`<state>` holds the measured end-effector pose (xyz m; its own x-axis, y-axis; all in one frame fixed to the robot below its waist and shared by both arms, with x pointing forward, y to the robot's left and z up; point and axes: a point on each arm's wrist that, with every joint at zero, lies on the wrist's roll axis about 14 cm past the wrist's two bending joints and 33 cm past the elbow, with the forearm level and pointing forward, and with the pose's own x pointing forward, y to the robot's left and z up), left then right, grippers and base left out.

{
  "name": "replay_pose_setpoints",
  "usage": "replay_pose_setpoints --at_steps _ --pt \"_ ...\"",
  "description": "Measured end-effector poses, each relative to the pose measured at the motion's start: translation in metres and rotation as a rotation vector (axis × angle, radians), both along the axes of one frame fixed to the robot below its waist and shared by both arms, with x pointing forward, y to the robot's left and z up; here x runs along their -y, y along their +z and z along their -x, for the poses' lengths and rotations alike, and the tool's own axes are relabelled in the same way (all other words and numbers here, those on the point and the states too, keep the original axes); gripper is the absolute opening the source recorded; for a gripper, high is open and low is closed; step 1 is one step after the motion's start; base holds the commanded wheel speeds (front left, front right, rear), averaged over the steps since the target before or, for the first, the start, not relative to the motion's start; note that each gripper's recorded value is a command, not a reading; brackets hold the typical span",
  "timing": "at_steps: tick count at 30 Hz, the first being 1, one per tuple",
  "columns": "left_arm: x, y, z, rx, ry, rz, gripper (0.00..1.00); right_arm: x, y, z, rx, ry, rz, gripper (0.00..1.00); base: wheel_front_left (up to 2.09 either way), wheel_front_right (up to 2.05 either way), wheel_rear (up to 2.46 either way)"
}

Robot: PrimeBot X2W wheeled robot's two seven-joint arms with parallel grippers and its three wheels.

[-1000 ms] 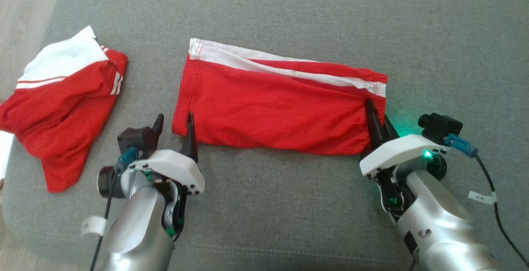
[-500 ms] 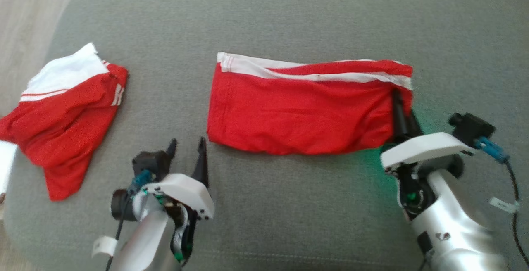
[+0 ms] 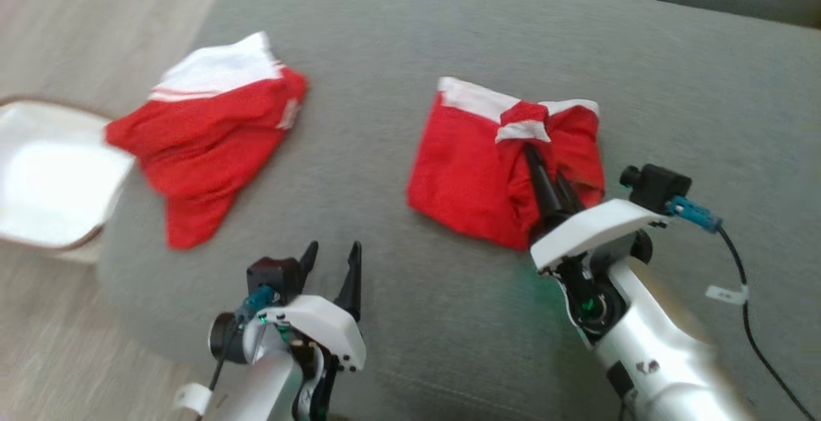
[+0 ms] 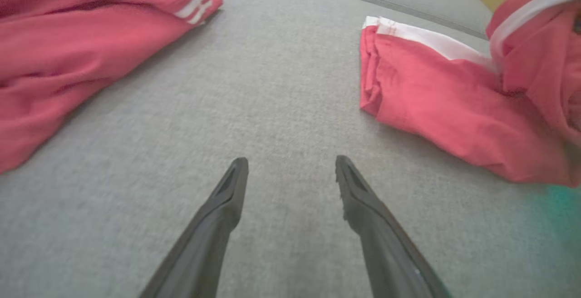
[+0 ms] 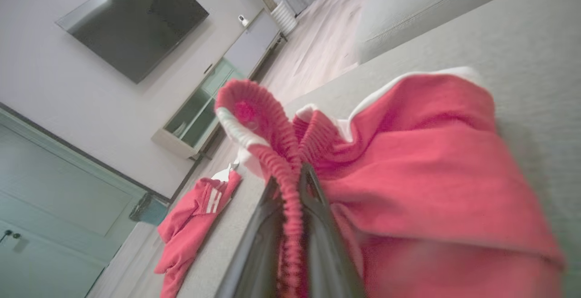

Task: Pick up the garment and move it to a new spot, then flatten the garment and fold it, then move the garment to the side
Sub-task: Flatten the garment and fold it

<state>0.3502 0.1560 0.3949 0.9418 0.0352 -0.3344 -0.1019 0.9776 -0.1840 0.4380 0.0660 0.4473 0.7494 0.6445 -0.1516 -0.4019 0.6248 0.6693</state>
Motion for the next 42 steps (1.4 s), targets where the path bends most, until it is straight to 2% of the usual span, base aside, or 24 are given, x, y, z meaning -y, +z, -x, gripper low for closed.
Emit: replay_pose_setpoints --at_steps 3,4,5,8,11,16,18,24,30,35,42 --pt "-0.011 -0.003 0.014 -0.018 0.044 -0.001 1.0 -0.027 0.006 -0.002 0.036 0.059 -0.001 0.0 0.0 0.0 0.0" --pt "-0.013 -0.004 0.017 -0.021 0.053 -0.005 1.0 -0.035 0.009 -0.004 0.043 0.071 -0.007 0.69 0.0 0.0 0.0" --pt "-0.021 -0.003 0.022 -0.023 0.081 -0.014 1.0 -0.049 0.013 -0.005 0.063 0.105 -0.004 1.0 0.0 0.0 0.0" --pt "-0.029 -0.004 0.026 -0.029 0.11 -0.023 1.0 -0.06 0.012 -0.008 0.092 0.132 0.025 1.0 0.0 0.0 0.0" --pt "-0.027 -0.003 0.022 -0.025 0.108 -0.025 1.0 -0.052 0.017 -0.017 0.143 0.114 0.06 1.0 0.0 0.0 0.0" --pt "-0.019 0.011 0.003 0.033 0.074 -0.044 1.0 0.0 0.051 -0.053 0.321 -0.051 0.125 1.0 0.0 0.0 0.0" --pt "-0.015 0.019 -0.006 0.062 0.056 -0.06 1.0 0.03 0.049 -0.058 0.349 -0.126 0.173 1.0 0.0 0.0 0.0" --pt "0.001 0.039 -0.028 0.142 -0.01 -0.095 1.0 0.117 0.007 -0.035 0.288 -0.291 0.335 1.0 0.0 0.0 0.0" --pt "0.013 0.045 -0.038 0.175 -0.049 -0.114 1.0 0.154 0.01 -0.023 0.301 -0.37 0.388 1.0 0.0 0.0 0.0" --pt "0.021 0.036 -0.029 0.156 -0.082 -0.122 1.0 0.18 -0.001 0.002 0.251 -0.421 0.407 1.0 0.0 0.0 0.0" --pt "0.028 0.034 -0.019 0.155 -0.102 -0.114 1.0 0.196 -0.01 0.033 0.207 -0.453 0.415 1.0 0.0 0.0 0.0"
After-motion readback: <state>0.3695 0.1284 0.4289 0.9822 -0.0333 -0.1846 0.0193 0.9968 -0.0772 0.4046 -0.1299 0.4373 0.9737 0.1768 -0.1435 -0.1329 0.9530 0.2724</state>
